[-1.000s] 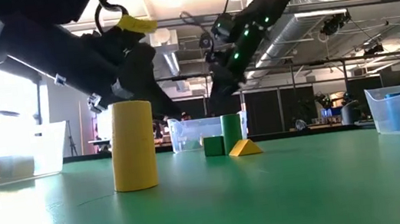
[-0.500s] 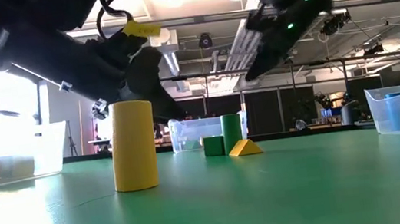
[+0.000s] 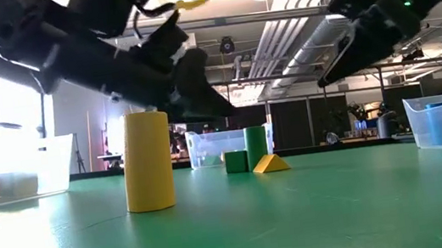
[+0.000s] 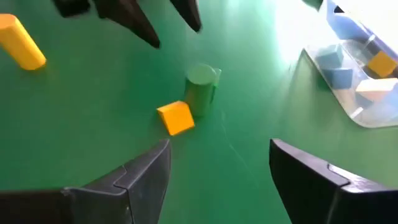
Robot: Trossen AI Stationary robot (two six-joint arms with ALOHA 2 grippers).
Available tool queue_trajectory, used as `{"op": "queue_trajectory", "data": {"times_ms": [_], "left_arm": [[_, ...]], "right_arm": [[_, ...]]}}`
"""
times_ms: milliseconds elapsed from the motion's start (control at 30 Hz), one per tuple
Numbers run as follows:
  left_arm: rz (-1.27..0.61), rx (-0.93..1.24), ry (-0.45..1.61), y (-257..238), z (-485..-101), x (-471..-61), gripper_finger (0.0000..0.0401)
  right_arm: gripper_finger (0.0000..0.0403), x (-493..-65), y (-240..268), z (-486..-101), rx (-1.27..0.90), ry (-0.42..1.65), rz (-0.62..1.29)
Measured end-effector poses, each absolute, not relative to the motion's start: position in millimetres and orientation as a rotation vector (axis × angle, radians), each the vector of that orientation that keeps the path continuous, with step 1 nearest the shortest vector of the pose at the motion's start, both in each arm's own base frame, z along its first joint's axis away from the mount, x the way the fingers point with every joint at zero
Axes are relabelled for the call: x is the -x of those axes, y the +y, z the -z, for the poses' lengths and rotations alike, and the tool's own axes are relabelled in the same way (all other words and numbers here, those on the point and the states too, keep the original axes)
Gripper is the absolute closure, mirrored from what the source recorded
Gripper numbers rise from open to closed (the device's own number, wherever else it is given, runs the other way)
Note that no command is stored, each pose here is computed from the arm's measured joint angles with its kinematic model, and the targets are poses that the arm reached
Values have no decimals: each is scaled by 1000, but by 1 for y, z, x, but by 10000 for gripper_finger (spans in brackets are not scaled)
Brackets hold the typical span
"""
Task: Sort blocks by size
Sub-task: Put the green cylindrical block into the right transparent bin
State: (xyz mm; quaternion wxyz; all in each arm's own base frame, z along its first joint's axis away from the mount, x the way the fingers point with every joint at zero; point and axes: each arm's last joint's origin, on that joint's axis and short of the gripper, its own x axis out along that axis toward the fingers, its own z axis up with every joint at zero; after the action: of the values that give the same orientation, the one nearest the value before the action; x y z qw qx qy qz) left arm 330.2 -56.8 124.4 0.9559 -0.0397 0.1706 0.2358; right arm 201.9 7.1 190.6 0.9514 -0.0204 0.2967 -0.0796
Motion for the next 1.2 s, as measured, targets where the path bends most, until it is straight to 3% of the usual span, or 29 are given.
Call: {"op": "queue_trajectory", "data": {"times_ms": [200,500,833,1000,1200], "left_arm": [[-384,-72,320,-47,-115,-350,176],[-443,-28,307,-27,-107,-377,155],[-425,-10,376,-30,-101,-376,159],[-426,-2,381,-30,-101,-376,189],[-426,-3,370,-29,-102,-376,270]], "right_arm": [[144,-199,34,-191,54,521,219],[144,-196,49,-194,100,473,258],[144,-196,49,-195,96,463,262],[144,-197,49,-195,93,458,263],[144,-197,49,-196,76,448,292]]}}
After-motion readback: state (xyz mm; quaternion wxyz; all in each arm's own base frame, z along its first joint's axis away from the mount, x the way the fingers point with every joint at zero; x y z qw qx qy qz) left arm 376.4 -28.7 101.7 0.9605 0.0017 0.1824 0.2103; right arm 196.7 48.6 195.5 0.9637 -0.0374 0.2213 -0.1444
